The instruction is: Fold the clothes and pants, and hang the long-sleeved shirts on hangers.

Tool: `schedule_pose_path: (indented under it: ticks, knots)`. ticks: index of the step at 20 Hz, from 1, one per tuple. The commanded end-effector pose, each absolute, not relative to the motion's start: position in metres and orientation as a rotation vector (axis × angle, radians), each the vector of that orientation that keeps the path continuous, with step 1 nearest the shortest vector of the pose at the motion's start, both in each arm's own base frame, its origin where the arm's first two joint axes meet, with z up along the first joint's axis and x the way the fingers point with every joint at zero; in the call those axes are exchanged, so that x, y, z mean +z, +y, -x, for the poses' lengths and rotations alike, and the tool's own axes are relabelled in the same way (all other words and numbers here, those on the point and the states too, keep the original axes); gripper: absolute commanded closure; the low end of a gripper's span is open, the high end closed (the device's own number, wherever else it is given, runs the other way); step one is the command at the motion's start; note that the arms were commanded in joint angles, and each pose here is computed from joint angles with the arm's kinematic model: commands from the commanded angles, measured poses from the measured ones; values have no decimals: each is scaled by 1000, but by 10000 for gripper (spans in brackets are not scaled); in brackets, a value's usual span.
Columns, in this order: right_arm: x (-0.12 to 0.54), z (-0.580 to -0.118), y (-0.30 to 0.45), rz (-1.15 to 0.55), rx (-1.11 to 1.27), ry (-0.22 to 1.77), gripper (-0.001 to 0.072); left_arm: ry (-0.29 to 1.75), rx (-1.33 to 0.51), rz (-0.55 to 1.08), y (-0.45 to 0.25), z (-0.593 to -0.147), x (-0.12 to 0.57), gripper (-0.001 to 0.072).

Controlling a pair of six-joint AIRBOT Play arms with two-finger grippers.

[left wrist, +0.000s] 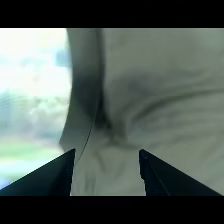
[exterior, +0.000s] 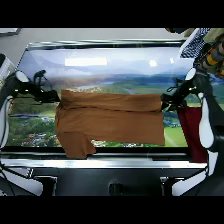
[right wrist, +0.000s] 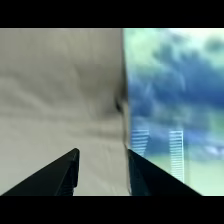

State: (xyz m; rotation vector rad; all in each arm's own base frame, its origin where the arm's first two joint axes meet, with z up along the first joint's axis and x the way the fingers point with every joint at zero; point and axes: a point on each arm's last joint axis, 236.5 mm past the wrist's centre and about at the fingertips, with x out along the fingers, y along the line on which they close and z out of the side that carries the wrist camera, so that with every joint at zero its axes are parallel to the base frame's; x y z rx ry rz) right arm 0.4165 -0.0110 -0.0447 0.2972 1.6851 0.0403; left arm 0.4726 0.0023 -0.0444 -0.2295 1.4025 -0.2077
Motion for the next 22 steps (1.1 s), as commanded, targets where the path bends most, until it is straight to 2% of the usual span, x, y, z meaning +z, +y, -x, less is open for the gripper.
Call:
schedule_pose_path:
  ticks: [1,6,8,11,16,22]
  knots:
    - [-9,-396,-40,-295,3,1610,348,1367,-193,375,21,-446,-3,239]
    - [-2,-317,-47,-487,-53,1495,349,1382,-26,681,33,-327,-14,237]
    - [-5,-303,-38,-493,-59,1443,349,1432,30,762,17,-279,-35,238]
    - [1,-297,-20,-548,-21,1408,348,1496,22,842,-15,-232,-58,239]
    - [6,-297,-14,-567,-2,1398,349,1532,-37,987,-53,-206,-84,243]
    - [8,-297,-8,-575,34,1398,350,1502,14,1008,-52,-204,-102,243]
